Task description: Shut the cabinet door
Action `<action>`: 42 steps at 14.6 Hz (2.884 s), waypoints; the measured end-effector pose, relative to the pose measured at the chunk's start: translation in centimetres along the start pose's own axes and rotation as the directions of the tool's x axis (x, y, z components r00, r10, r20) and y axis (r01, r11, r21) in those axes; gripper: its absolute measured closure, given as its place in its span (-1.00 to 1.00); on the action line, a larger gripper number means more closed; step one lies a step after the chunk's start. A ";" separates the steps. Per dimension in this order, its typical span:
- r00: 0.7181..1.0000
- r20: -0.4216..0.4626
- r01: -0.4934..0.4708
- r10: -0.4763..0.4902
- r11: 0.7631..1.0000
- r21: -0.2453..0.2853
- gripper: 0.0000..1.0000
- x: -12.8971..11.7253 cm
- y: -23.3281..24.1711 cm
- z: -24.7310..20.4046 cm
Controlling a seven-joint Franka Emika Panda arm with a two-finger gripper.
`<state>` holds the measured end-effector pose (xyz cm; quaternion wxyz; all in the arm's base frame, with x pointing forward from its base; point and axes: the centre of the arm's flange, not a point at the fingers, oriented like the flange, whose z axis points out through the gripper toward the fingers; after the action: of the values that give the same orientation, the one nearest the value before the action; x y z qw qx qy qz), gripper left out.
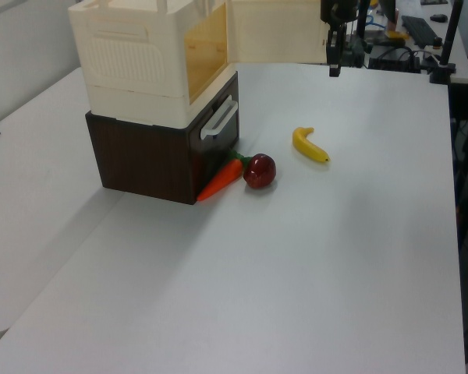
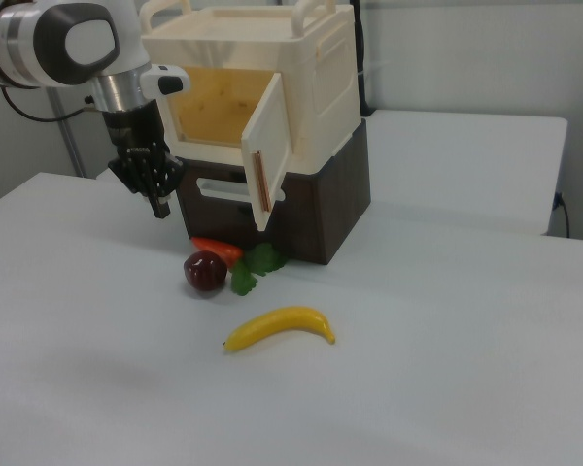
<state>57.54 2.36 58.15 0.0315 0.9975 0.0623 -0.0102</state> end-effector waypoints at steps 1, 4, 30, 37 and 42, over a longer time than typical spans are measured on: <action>1.000 0.000 0.000 0.000 1.000 0.000 0.98 0.0 0.0 0.0; 1.000 -0.026 -0.002 0.002 1.000 -0.002 0.98 0.1 0.1 -1.2; 0.856 -0.421 -0.321 0.299 0.947 0.021 0.98 5.2 19.0 -3.0; 0.885 -0.406 -0.202 0.228 0.974 0.107 0.98 8.9 5.3 -2.6; 0.792 -0.577 -0.140 0.198 0.980 0.143 0.98 11.5 -0.4 -3.6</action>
<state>68.93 4.45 61.45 -0.0347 0.9533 -0.0210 0.2992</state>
